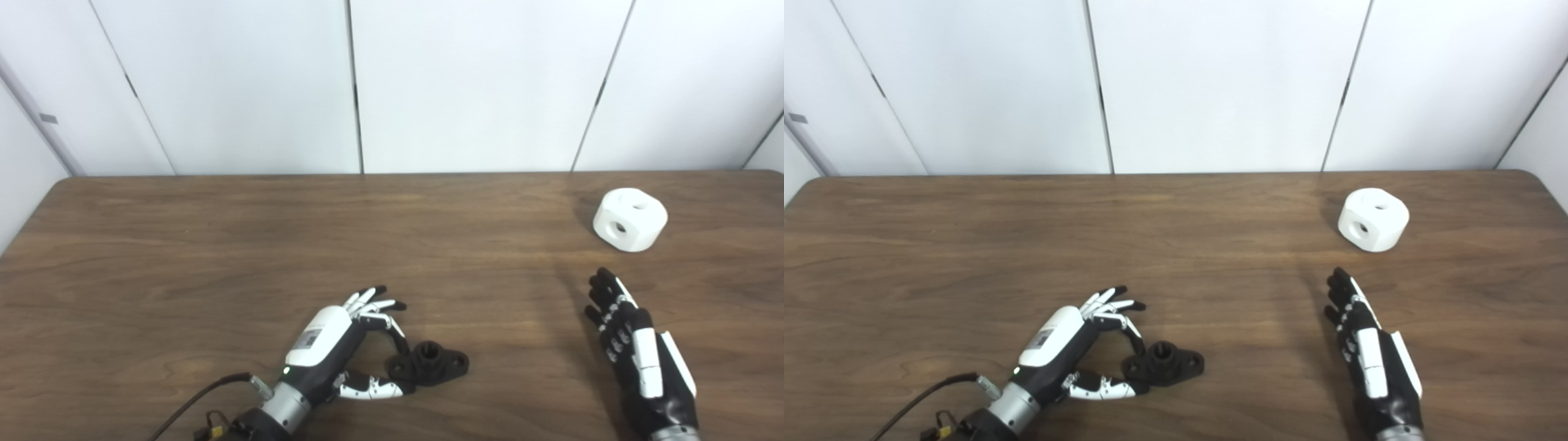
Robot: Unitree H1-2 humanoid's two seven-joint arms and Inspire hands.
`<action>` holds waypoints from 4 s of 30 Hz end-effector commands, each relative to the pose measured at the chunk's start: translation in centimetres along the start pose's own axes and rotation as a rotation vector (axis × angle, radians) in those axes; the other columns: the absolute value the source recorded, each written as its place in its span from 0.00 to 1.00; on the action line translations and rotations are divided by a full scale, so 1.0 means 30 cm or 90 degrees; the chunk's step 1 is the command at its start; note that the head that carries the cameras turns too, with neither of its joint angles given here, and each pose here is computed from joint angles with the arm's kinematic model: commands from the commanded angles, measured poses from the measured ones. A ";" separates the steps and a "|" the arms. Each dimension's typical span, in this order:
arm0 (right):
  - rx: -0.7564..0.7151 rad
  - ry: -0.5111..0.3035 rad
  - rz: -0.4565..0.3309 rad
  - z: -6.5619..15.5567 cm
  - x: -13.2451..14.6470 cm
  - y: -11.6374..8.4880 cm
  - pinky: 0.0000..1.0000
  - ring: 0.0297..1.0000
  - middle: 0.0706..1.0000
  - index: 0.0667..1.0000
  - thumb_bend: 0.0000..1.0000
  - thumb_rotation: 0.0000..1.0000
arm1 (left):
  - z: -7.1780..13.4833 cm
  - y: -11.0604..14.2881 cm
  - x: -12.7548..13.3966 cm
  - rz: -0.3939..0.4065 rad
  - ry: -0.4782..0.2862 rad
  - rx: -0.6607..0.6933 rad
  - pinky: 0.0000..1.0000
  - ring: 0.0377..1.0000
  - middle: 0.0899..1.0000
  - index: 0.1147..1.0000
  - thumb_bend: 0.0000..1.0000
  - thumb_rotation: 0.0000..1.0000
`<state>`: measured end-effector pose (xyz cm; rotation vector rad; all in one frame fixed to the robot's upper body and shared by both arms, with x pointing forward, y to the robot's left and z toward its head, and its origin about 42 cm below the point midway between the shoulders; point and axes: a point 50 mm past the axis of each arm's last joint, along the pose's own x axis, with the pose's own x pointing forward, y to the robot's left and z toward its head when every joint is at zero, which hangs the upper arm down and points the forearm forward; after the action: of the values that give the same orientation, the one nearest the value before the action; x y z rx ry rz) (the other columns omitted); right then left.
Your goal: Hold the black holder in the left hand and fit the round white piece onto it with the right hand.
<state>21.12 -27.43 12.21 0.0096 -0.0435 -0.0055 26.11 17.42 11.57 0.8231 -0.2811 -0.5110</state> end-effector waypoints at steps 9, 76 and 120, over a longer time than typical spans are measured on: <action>0.014 -0.026 -0.005 0.033 -0.016 0.012 0.95 0.97 0.95 0.94 0.67 0.98 | 0.019 -0.013 0.004 0.002 -0.009 0.028 1.00 0.99 0.84 0.42 0.51 0.06; -0.729 0.062 -0.108 0.469 0.673 -0.250 0.81 0.94 0.88 0.91 0.93 0.47 | -0.080 0.009 -0.068 0.007 0.013 0.022 1.00 0.95 0.83 0.42 0.51 0.06; -0.934 0.268 -0.085 0.647 0.854 -0.138 0.76 0.90 0.86 0.83 0.96 0.40 | -0.024 0.017 -0.061 0.017 0.015 0.012 1.00 0.94 0.82 0.42 0.51 0.06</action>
<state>45.27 -31.61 29.21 -1.4217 0.4485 -0.0911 25.34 18.85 11.18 0.8275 -0.2795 -0.4746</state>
